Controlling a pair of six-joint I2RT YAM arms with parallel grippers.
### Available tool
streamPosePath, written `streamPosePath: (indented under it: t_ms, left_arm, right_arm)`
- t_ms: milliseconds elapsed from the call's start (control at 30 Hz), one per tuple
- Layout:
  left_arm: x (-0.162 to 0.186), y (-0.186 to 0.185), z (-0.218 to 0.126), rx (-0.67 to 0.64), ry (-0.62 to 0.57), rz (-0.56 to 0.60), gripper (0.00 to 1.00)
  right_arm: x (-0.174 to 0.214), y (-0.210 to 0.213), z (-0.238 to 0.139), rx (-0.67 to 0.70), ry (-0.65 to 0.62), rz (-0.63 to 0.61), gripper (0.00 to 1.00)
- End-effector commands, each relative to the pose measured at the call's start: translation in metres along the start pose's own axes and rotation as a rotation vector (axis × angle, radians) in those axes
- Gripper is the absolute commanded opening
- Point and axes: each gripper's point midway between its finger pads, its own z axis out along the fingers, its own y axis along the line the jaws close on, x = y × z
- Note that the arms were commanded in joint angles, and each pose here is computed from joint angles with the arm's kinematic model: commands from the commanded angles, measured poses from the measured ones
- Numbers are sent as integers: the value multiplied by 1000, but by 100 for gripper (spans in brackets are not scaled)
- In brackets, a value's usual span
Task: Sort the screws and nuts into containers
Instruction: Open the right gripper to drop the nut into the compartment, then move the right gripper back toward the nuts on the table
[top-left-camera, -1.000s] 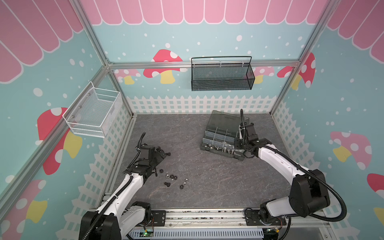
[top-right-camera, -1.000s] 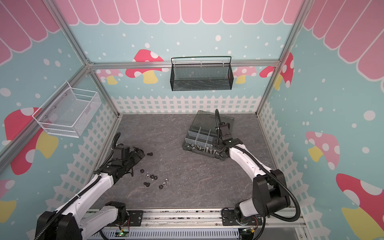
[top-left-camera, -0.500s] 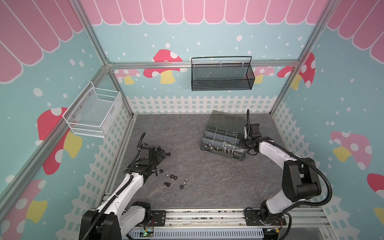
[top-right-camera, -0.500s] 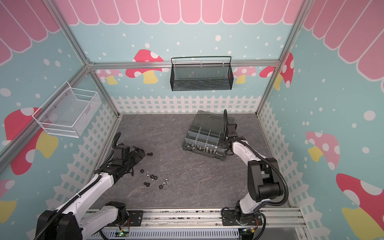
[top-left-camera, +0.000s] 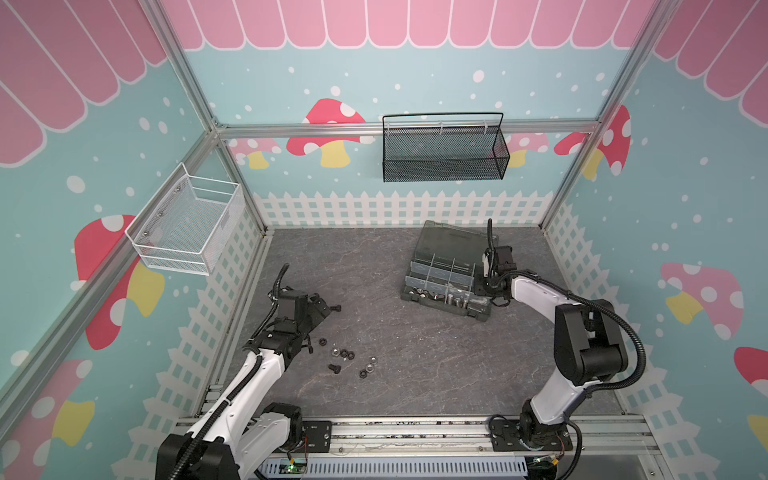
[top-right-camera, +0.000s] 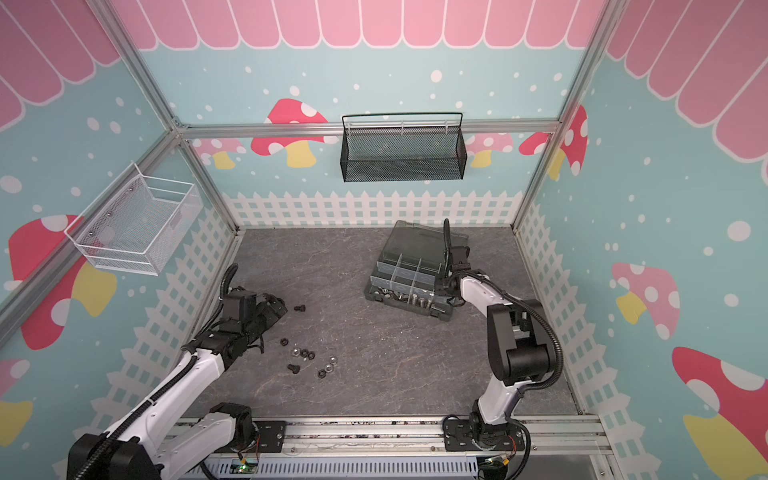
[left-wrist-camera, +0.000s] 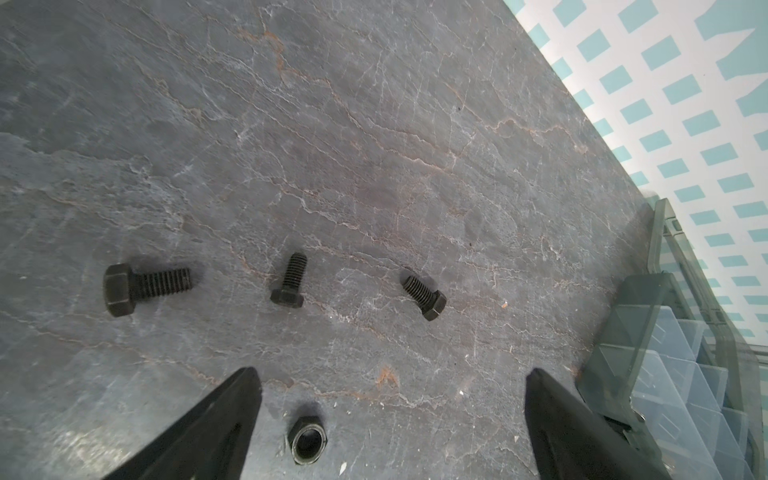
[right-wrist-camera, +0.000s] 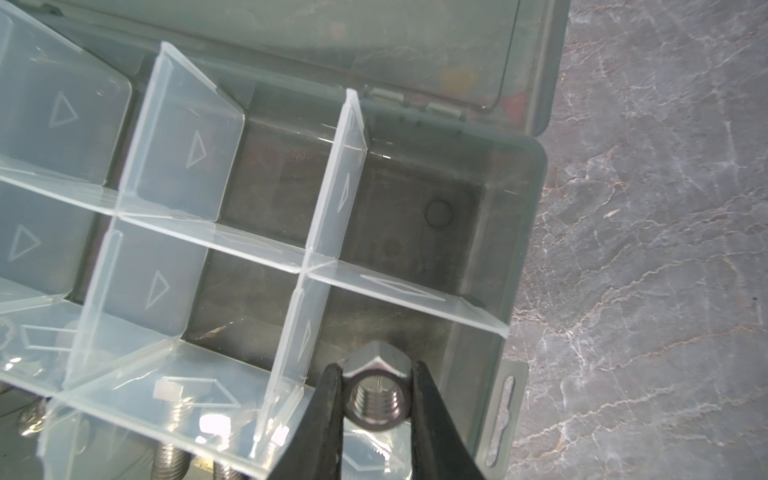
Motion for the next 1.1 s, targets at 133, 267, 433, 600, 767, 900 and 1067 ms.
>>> streamPosePath:
  t_ms: [133, 267, 433, 600, 767, 900, 1067]
  left_arm:
    - [-18, 2, -14, -14, -71, -3, 100]
    - [-23, 2, -18, -11, -78, 9, 100]
    - [-29, 5, -23, -17, -96, 10, 100]
    - [-30, 12, -26, -27, -104, 3, 100]
    - [-31, 18, -31, -33, -116, -5, 100]
    - [-31, 23, -32, -44, -125, -13, 100]
    - [-29, 28, -32, -70, -116, -19, 100]
  right_arm:
    - [-14, 0, -8, 2, -27, -14, 31]
    - [-20, -1, -20, 3, -50, -23, 38]
    - [-26, 3, -39, -16, -87, -29, 43]
    - [-29, 22, -68, -90, -142, -56, 43]
    - [-17, 64, -94, -158, -169, -140, 43]
    - [14, 125, -106, -241, -133, -259, 44]
    - [66, 198, -113, -361, -49, -383, 47]
